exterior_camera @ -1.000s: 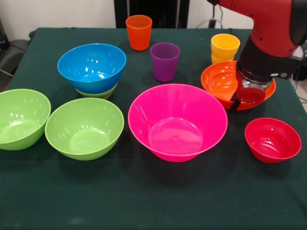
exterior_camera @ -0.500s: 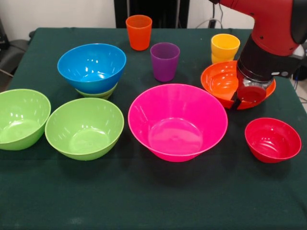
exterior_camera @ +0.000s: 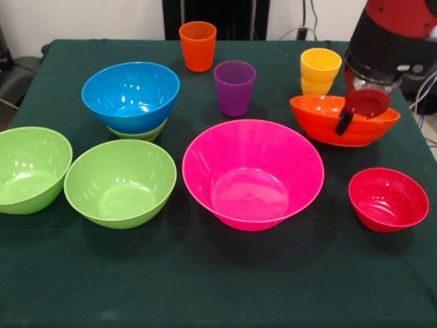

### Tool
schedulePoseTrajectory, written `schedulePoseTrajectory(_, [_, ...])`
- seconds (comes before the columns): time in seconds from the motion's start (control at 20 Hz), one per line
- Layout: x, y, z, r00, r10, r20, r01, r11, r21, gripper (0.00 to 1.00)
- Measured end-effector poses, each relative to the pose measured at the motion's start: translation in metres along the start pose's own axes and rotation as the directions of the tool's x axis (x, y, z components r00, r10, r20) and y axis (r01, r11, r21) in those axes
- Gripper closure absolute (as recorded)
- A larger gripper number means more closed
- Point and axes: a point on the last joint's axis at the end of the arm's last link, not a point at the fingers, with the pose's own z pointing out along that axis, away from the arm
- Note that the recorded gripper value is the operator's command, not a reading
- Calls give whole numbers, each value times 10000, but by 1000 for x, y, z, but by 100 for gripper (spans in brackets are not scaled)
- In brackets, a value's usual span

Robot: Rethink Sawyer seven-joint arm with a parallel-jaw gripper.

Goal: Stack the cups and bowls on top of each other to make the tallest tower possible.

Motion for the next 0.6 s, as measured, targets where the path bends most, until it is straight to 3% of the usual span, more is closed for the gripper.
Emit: schedulePoseTrajectory(0.6, [-24,-5,-78,9999,-148,-31,146,9978,-642,100])
